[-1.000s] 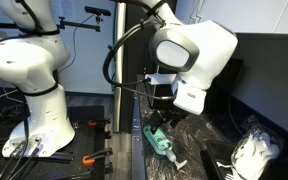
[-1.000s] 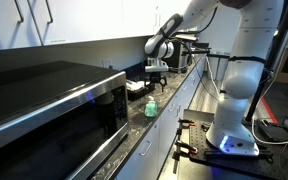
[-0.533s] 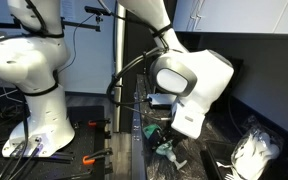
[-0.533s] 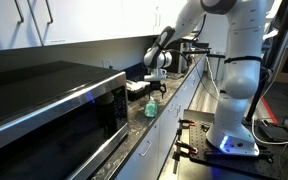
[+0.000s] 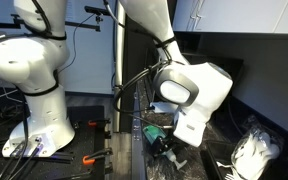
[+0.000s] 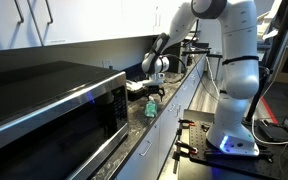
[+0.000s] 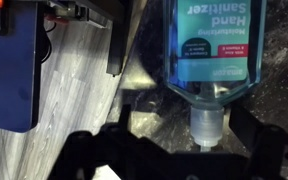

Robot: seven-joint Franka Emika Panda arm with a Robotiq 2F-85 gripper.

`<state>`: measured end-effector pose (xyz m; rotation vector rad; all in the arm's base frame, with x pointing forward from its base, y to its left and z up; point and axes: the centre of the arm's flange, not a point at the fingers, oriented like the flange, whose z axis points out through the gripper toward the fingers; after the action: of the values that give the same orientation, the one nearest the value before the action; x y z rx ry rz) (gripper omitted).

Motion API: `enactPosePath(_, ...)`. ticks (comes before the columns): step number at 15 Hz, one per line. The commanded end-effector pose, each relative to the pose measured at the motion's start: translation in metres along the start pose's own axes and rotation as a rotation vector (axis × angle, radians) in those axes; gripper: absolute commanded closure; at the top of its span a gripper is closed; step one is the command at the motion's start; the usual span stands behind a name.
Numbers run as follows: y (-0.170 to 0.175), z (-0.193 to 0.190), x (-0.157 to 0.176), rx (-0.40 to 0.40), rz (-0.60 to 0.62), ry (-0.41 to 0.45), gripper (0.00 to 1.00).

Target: Put the bottle upright

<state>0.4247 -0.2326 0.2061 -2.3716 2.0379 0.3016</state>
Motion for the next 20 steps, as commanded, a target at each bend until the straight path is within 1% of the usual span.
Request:
enactPosePath(1,-0.008,-0.002,-0.003,0.006,0.015,0.044,0.12)
enactPosePath(2,-0.011,-0.001,-0.005,0.007,0.017,0.050,0.14)
enactPosePath(3,-0.011,0.000,-0.006,0.008,0.012,0.057,0.31)
enactPosePath(4,-0.013,0.000,-0.007,0.009,0.010,0.062,0.38)
enactPosePath(5,-0.013,0.001,-0.009,0.009,0.008,0.069,0.48)
enactPosePath(8,-0.015,-0.002,-0.015,0.017,-0.005,0.086,0.70)
enactPosePath(9,-0.014,-0.005,-0.018,0.023,-0.008,0.091,0.79)
enactPosePath(11,-0.014,-0.014,-0.024,0.043,-0.009,0.114,0.92)
enactPosePath(14,-0.013,-0.032,-0.037,0.076,-0.019,0.164,0.92)
enactPosePath(16,-0.011,-0.050,-0.049,0.101,-0.021,0.223,0.92)
enactPosePath(20,-0.010,-0.078,-0.073,0.053,-0.006,0.396,0.92)
